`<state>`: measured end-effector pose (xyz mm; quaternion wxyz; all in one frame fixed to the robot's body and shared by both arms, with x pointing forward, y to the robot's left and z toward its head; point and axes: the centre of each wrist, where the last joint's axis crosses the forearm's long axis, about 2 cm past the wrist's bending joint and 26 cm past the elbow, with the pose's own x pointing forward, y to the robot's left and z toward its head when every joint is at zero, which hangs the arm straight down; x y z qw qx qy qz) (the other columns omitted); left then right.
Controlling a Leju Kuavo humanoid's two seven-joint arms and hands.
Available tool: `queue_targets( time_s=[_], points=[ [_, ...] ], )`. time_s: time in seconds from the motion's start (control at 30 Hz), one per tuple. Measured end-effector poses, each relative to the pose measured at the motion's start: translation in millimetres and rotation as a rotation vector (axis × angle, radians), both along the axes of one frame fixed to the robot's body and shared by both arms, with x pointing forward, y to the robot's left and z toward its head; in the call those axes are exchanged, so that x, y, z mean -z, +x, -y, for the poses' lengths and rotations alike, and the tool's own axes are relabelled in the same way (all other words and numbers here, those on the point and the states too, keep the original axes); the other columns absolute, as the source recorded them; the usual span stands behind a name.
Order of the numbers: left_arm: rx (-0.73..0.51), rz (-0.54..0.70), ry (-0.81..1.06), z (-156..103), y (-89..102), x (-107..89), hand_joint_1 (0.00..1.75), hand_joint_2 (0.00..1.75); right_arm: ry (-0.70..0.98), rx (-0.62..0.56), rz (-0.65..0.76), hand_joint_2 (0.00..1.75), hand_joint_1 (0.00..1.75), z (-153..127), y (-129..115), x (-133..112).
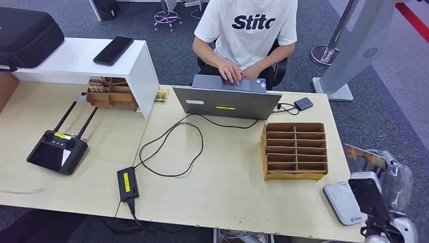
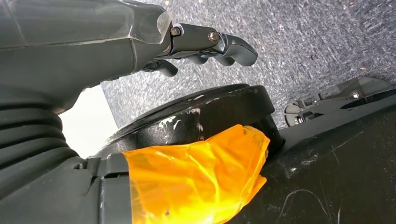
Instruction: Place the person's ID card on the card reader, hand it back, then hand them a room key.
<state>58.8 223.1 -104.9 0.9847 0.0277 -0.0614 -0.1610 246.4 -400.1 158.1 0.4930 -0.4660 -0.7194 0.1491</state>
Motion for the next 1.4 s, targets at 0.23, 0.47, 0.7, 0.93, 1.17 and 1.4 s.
queue_targets(
  time_s=[0.23, 0.47, 0.7, 0.93, 1.17, 1.4],
  points=[
    [0.062, 0.001, 0.002, -5, 4.2, 0.0, 0.0, 1.75, -0.098, -0.077, 0.018, 1.75, 1.75, -9, 109, -75],
    [0.122, 0.001, 0.007, -8, 7.6, -0.1, 0.0, 1.75, -0.314, 0.004, -0.1, 1.75, 1.75, -23, 186, -124],
    [0.167, -0.006, 0.018, -10, 11.4, -0.5, 0.0, 1.75, -0.447, 0.072, -0.256, 1.75, 1.75, -35, 224, -136],
    [0.191, -0.017, 0.019, -10, 14.2, -0.8, 0.0, 1.75, -0.502, 0.071, -0.357, 1.75, 1.75, -56, 238, -132],
    [0.2, -0.015, 0.018, -10, 14.5, -0.9, 0.0, 1.75, -0.527, 0.045, -0.386, 1.75, 1.75, -72, 240, -123],
    [0.204, -0.014, 0.018, -10, 14.6, -0.9, 0.0, 1.75, -0.536, 0.018, -0.385, 1.75, 1.47, -82, 240, -120]
  ],
)
